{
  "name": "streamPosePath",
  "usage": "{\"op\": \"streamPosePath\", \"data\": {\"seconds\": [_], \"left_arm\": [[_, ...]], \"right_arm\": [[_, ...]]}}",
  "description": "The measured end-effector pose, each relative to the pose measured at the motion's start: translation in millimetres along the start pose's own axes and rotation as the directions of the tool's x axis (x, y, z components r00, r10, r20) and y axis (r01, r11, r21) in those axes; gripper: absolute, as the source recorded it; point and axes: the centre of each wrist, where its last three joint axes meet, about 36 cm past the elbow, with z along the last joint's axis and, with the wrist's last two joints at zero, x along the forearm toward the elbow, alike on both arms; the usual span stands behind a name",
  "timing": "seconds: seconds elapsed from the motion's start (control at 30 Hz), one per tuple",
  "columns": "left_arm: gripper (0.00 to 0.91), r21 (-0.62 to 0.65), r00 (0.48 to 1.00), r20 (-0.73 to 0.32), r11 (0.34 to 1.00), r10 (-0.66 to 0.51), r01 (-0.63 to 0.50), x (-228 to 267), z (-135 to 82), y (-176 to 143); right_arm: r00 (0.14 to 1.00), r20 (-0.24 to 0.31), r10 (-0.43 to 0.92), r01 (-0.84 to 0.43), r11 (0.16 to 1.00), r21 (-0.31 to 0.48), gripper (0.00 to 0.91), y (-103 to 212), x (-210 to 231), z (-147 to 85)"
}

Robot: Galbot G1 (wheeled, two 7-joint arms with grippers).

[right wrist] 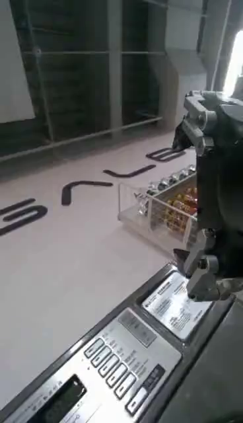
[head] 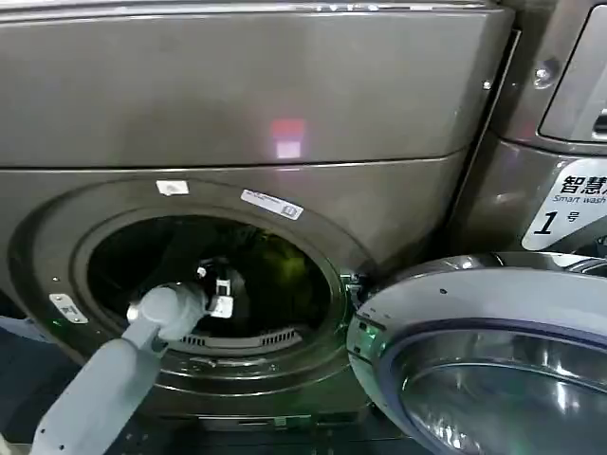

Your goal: Grasp the clothes from the dryer.

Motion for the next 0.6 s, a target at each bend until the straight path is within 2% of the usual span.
{"op": "streamPosePath", "data": {"seconds": [0.17, 0.33, 0.43, 0.6], "left_arm": [[0.000, 0.189, 0.990, 0.065, 0.976, -0.123, 0.109, 6, -6, -9], [0.000, 0.379, 0.959, 0.104, 0.902, -0.264, 0.207, 14, -14, -20], [0.000, 0.496, 0.937, 0.106, 0.835, -0.332, 0.240, 19, -19, -27], [0.000, 0.705, 0.907, 0.088, 0.669, -0.411, 0.235, 29, -28, -39]], "right_arm": [[1.000, 0.003, -0.001, 0.001, 1.000, -0.003, 0.907, 1, -1, 0], [1.000, 0.004, -0.002, 0.002, 1.000, -0.005, 0.907, 1, -2, 0], [1.000, 0.007, -0.002, 0.002, 1.000, -0.004, 0.907, 0, -4, 0], [1.000, 0.007, 0.014, -0.014, 1.000, -0.007, 0.907, -2, -5, 1]]}}
